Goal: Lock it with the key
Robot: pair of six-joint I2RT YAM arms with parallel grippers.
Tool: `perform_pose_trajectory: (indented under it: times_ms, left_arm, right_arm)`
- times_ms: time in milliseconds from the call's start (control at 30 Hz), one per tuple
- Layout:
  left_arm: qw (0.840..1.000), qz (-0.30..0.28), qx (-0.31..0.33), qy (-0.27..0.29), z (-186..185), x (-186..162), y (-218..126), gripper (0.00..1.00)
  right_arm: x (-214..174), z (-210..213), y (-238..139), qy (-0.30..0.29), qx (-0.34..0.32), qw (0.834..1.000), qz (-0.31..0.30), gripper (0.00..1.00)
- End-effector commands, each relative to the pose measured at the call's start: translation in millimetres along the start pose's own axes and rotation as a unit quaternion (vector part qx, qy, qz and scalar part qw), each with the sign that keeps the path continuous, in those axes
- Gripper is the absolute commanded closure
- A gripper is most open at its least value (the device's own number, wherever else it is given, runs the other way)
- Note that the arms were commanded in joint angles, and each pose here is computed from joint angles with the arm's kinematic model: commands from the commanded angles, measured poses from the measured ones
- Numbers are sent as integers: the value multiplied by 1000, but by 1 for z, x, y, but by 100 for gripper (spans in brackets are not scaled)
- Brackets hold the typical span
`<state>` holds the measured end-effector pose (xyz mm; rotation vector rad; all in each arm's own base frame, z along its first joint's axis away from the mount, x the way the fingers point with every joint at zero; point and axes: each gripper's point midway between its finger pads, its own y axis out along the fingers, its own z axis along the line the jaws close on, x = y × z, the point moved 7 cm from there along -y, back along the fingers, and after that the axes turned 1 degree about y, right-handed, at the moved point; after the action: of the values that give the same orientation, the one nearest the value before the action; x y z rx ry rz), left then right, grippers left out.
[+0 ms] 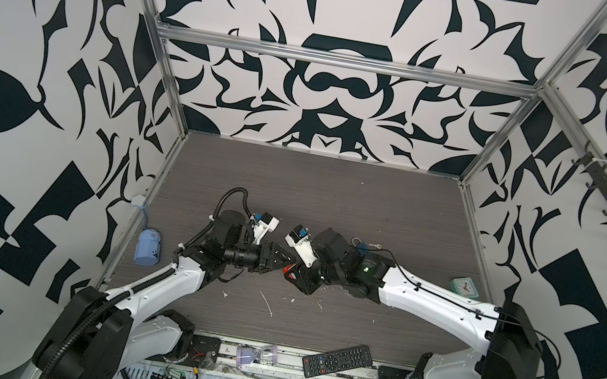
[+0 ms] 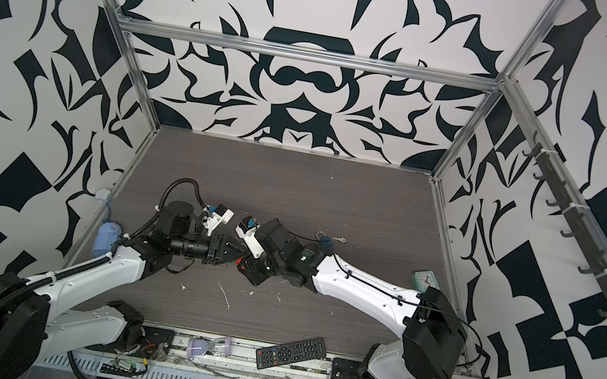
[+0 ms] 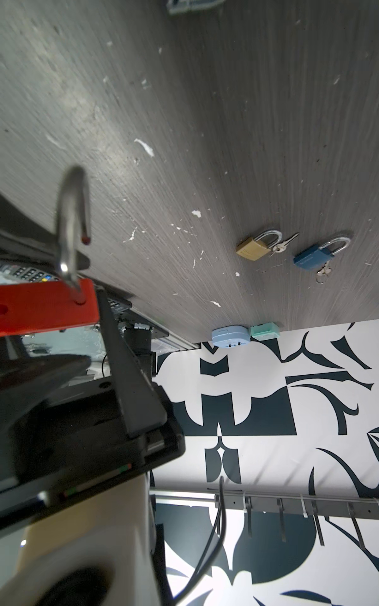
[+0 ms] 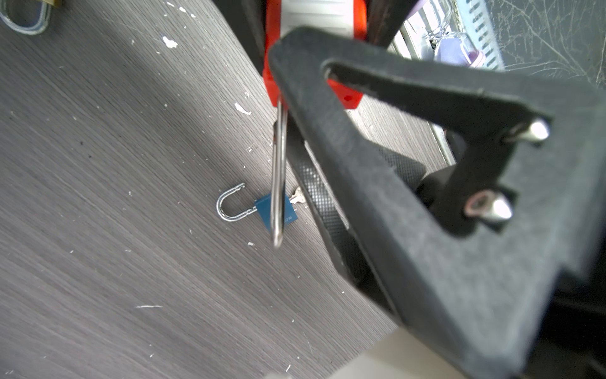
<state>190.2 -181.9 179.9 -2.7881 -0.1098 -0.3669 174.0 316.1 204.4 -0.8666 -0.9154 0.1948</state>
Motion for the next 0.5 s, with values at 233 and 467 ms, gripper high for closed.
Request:
perform_pose_trajectory:
  times_ms: [233, 467]
  left_arm:
    - [999, 40, -8, 10, 3, -19, 0, 55]
    - [999, 45, -12, 20, 1, -20, 5, 64]
  right_arm:
    - [24, 13, -21, -24, 14, 999, -34, 100]
    - [28, 19, -17, -28, 30, 999, -27, 100]
